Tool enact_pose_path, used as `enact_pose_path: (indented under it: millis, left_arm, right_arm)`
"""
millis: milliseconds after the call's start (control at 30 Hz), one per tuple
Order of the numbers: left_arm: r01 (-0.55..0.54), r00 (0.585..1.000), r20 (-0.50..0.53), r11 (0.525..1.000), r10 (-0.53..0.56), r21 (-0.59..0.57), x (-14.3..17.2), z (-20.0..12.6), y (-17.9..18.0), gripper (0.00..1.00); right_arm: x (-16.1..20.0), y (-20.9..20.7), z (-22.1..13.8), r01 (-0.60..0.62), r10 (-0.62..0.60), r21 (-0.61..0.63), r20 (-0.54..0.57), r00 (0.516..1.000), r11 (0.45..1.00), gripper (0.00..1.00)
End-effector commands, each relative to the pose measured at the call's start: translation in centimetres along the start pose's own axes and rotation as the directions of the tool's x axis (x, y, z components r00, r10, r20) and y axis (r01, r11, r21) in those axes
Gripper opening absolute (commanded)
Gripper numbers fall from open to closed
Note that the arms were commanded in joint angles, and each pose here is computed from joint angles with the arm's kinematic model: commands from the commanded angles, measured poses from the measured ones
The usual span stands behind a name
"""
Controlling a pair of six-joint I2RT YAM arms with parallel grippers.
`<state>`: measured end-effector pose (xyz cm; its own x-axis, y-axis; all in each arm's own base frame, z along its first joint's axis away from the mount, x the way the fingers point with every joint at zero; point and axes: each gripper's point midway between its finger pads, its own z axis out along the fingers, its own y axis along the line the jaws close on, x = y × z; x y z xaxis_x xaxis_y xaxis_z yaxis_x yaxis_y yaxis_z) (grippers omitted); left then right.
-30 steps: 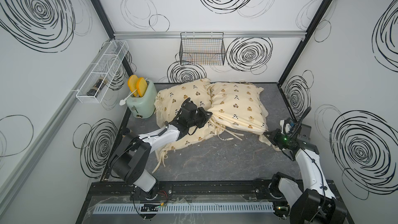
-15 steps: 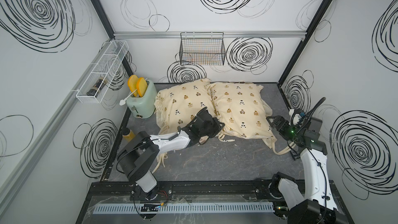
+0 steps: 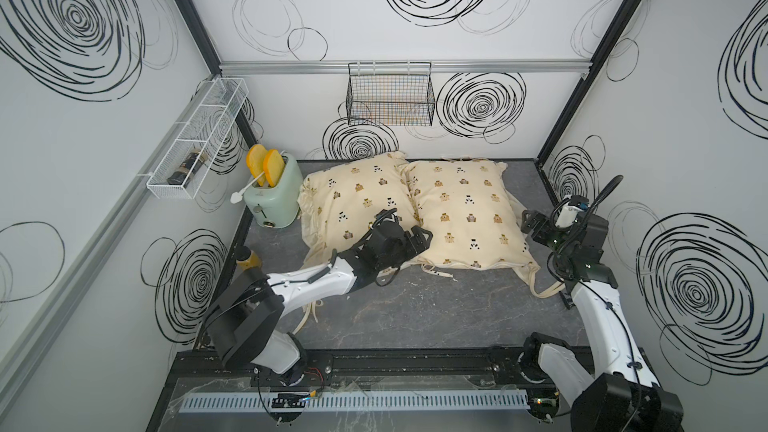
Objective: Zip up pillowcases
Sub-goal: Place the pillowcase at the center of the board, then reset both arms
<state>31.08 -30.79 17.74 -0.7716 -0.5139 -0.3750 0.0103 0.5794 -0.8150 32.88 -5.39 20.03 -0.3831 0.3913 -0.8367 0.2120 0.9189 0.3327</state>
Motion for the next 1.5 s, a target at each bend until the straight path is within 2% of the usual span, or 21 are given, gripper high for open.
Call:
enact_pose_path:
  millis: [0, 100, 200, 233, 300, 367, 467, 600, 733, 833, 867, 1000, 1133, 1200, 1300, 1367, 1467]
  left_arm:
    - [-0.166, 0.96, 0.222, 0.985, 0.173, -0.053, -5.9, -4.4, -1.1, 0.99]
    - [-0.266, 0.873, 0.376, 0.949, 0.311, -0.167, -10.4, -9.3, -0.7, 1.0]
    - [-0.317, 0.74, 0.497, 0.886, 0.454, -0.337, -14.2, -14.3, 1.0, 0.99]
    - [-0.317, 0.698, 0.52, 0.864, 0.492, -0.392, -15.2, -15.8, 1.9, 0.98]
    - [-0.3, 0.642, 0.543, 0.828, 0.542, -0.474, -16.5, -17.7, 4.1, 0.96]
    - [-0.279, 0.607, 0.548, 0.8, 0.576, -0.531, -17.3, -18.8, 6.6, 0.96]
    - [-0.215, 0.584, 0.552, 0.769, 0.595, -0.601, -18.4, -20.2, 10.4, 0.96]
    - [-0.187, 0.516, 0.544, 0.707, 0.662, -0.682, -19.3, -21.8, 13.6, 0.96]
    - [-0.047, 0.493, 0.541, 0.642, 0.681, -0.765, -20.1, -24.1, 17.7, 0.96]
    - [-0.044, 0.488, 0.542, 0.639, 0.684, -0.768, -20.5, -23.9, 19.7, 0.96]
    - [-0.043, 0.465, 0.563, 0.652, 0.683, -0.757, -20.8, -24.0, 19.6, 0.96]
    - [-0.096, 0.417, 0.546, 0.633, 0.727, -0.769, -20.8, -23.2, 19.9, 0.96]
    - [-0.112, 0.394, 0.55, 0.632, 0.737, -0.767, -20.9, -23.0, 20.3, 0.96]
    - [-0.121, 0.385, 0.55, 0.631, 0.741, -0.767, -20.9, -22.8, 20.6, 0.96]
    - [-0.112, 0.406, 0.563, 0.651, 0.72, -0.751, -21.1, -22.2, 21.5, 0.96]
    - [-0.12, 0.39, 0.586, 0.67, 0.711, -0.733, -20.8, -21.9, 21.6, 0.96]
    - [-0.158, 0.373, 0.575, 0.66, 0.729, -0.735, -20.1, -21.0, 21.7, 0.96]
  right_arm:
    - [-1.3, -2.1, 0.6, 0.054, -0.068, 0.112, 0.127, 0.99, 0.992, 0.97]
    - [-0.4, -2.9, 1.2, 0.061, -0.084, 0.147, 0.151, 0.985, 0.987, 0.98]
    - [0.5, -3.4, 1.6, 0.05, -0.081, 0.168, 0.182, 0.98, 0.984, 0.98]
    - [0.8, -3.4, 1.8, 0.05, -0.083, 0.17, 0.193, 0.978, 0.984, 0.98]
    - [1.7, -3.4, 2.3, 0.058, -0.093, 0.175, 0.199, 0.976, 0.983, 0.98]
    - [2.9, -3.4, 2.9, 0.069, -0.106, 0.19, 0.189, 0.976, 0.979, 0.98]
    - [4.4, -2.8, 3.9, 0.102, -0.132, 0.177, 0.162, 0.978, 0.979, 0.98]
    - [5.2, -0.7, 4.7, 0.168, -0.193, 0.136, 0.2, 0.96, 0.976, 0.98]
    - [5.9, 0.3, 5.4, 0.222, -0.248, 0.145, 0.195, 0.949, 0.964, 0.98]
    - [5.4, 0.5, 5.2, 0.232, -0.263, 0.152, 0.232, 0.936, 0.961, 0.98]
    - [5.3, 0.5, 5.1, 0.231, -0.263, 0.151, 0.241, 0.934, 0.961, 0.98]
    - [4.8, 0.7, 4.8, 0.23, -0.259, 0.13, 0.284, 0.923, 0.964, 0.98]
    - [4.7, 0.7, 5.0, 0.221, -0.244, 0.11, 0.302, 0.922, 0.969, 0.98]
    - [4.9, 0.7, 5.6, 0.227, -0.25, 0.112, 0.294, 0.923, 0.968, 0.97]
    - [4.9, 0.3, 6.0, 0.22, -0.251, 0.132, 0.306, 0.918, 0.966, 0.98]
    - [5.1, 0.3, 6.1, 0.214, -0.243, 0.129, 0.292, 0.925, 0.968, 0.98]
    - [5.5, 1.1, 6.1, 0.249, -0.263, 0.084, 0.297, 0.918, 0.965, 0.98]
